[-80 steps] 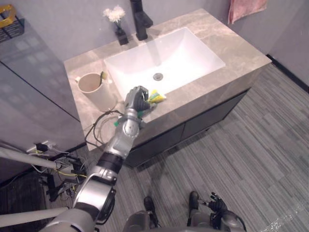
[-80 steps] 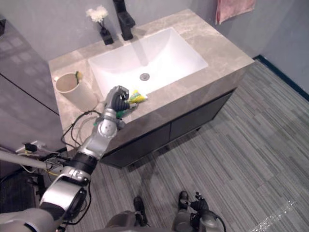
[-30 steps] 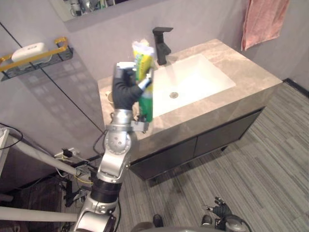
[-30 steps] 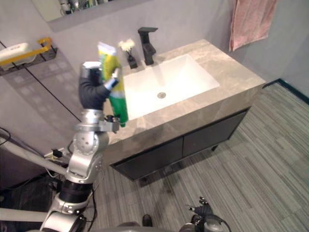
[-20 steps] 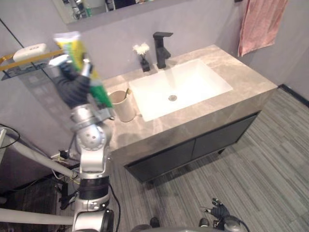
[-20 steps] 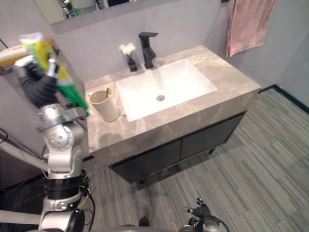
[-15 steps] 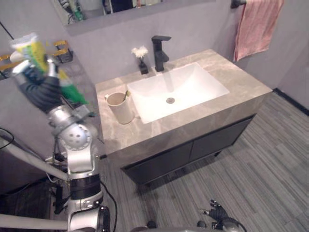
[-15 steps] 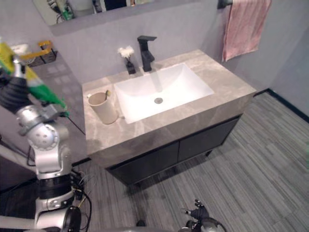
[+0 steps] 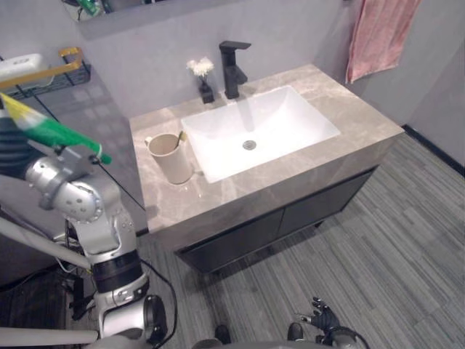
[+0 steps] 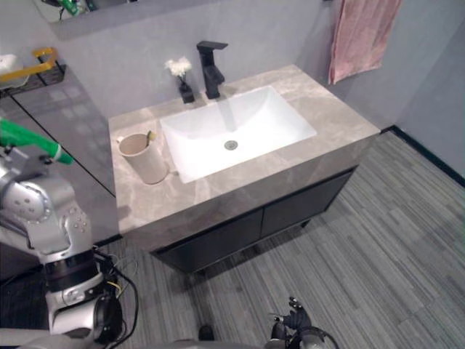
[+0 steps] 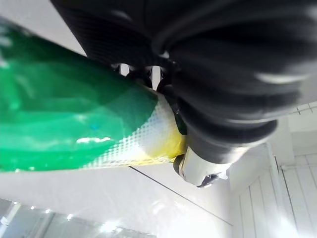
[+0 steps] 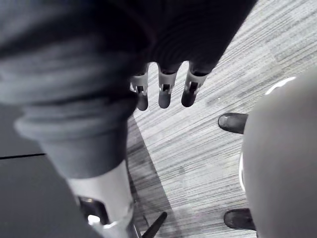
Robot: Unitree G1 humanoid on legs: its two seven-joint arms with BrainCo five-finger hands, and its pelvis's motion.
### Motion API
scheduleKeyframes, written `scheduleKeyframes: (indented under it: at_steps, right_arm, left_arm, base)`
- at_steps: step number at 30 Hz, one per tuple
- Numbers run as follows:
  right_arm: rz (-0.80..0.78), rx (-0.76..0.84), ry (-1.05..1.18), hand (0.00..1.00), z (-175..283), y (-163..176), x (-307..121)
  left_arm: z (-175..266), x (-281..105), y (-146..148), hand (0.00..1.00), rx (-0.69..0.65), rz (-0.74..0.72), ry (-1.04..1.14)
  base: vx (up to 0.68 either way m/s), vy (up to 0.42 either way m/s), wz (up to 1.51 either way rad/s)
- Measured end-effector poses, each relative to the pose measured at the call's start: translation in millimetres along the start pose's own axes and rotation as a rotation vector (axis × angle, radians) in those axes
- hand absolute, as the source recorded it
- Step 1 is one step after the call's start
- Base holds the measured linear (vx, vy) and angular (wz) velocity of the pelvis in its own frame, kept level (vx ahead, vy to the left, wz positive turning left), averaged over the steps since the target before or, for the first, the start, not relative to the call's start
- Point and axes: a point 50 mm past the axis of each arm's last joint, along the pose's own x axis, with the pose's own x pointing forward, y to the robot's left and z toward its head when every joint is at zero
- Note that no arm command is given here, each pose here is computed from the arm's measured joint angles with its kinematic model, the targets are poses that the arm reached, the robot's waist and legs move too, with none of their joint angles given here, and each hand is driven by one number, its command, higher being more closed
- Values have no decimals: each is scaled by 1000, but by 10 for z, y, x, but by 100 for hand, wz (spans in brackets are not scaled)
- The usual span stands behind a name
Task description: Organize washtable
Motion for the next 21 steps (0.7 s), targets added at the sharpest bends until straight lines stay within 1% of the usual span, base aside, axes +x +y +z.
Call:
scheduleKeyframes:
  at_steps: [7,10,16,21]
  right_arm:
    - [8,-33,-29,0,66,33,2]
    - [12,-37,-34,0,82,44,3]
    - [48,-56,-77,0,183,144,9]
    - [65,-65,-111,0,265,188,14]
  left_arm:
    - [122,121,-178,100,-253,6,-27]
    - [169,163,-238,100,-321,0,-42]
    - [215,202,-300,100,-421,-25,-44]
    - [221,201,-325,100,-433,-42,-44]
  base:
    - [-22,-11,-4]
    - [-18,-10,-10]
    - [-11,-11,-10]
    - [-17,-10,-6]
